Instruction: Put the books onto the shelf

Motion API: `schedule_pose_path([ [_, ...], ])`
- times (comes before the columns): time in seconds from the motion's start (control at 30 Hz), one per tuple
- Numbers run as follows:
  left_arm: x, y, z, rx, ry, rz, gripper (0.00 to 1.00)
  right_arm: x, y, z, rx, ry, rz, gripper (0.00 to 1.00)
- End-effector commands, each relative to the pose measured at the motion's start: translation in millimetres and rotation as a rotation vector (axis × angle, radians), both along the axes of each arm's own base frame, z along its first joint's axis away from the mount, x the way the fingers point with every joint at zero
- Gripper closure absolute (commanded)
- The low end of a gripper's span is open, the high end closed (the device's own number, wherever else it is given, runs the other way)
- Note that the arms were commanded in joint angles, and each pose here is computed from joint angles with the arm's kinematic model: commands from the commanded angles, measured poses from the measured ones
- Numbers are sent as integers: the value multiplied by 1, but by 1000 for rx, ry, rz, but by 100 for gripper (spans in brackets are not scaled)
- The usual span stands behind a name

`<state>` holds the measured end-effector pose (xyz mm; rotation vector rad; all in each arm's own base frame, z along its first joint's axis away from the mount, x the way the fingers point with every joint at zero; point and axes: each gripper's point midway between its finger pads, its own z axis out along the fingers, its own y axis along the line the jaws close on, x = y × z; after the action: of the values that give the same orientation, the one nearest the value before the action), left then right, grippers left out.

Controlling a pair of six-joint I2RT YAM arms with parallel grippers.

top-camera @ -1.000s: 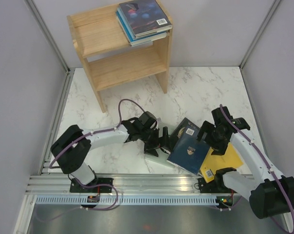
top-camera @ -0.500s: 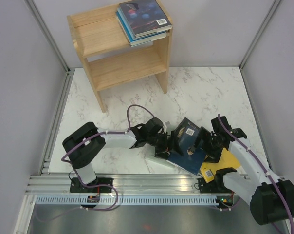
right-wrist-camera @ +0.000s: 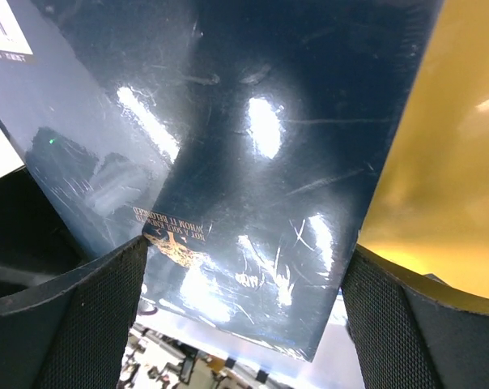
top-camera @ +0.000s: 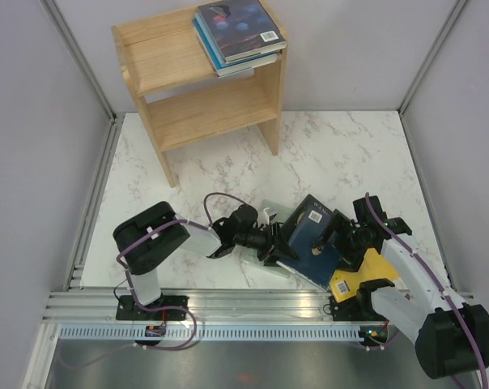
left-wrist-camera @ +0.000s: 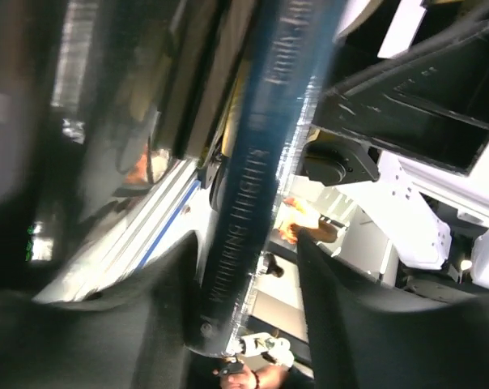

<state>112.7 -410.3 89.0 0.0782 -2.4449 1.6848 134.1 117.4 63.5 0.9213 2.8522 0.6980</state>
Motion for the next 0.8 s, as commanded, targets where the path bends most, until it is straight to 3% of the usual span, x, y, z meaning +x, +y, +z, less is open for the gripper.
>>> schedule_pose_path([
  [0.0,-5,-27,71,-276,-80,-78,54,18,16,-15,81,-53,-4,2],
  [0.1,-4,-31,78,-292,-96,-81,64,23,19,-6,95,-75,0,2],
  [0.2,-1,-35,80,-265,-104,-82,97,28,22,4,115,-101,1,2],
  [0.47,10,-34,102,-218,-156,-59,98,58,21,66,95,-243,26,2],
  [0.77,64,0,165,-241,-290,136,98,90,23,130,86,-366,28,2],
])
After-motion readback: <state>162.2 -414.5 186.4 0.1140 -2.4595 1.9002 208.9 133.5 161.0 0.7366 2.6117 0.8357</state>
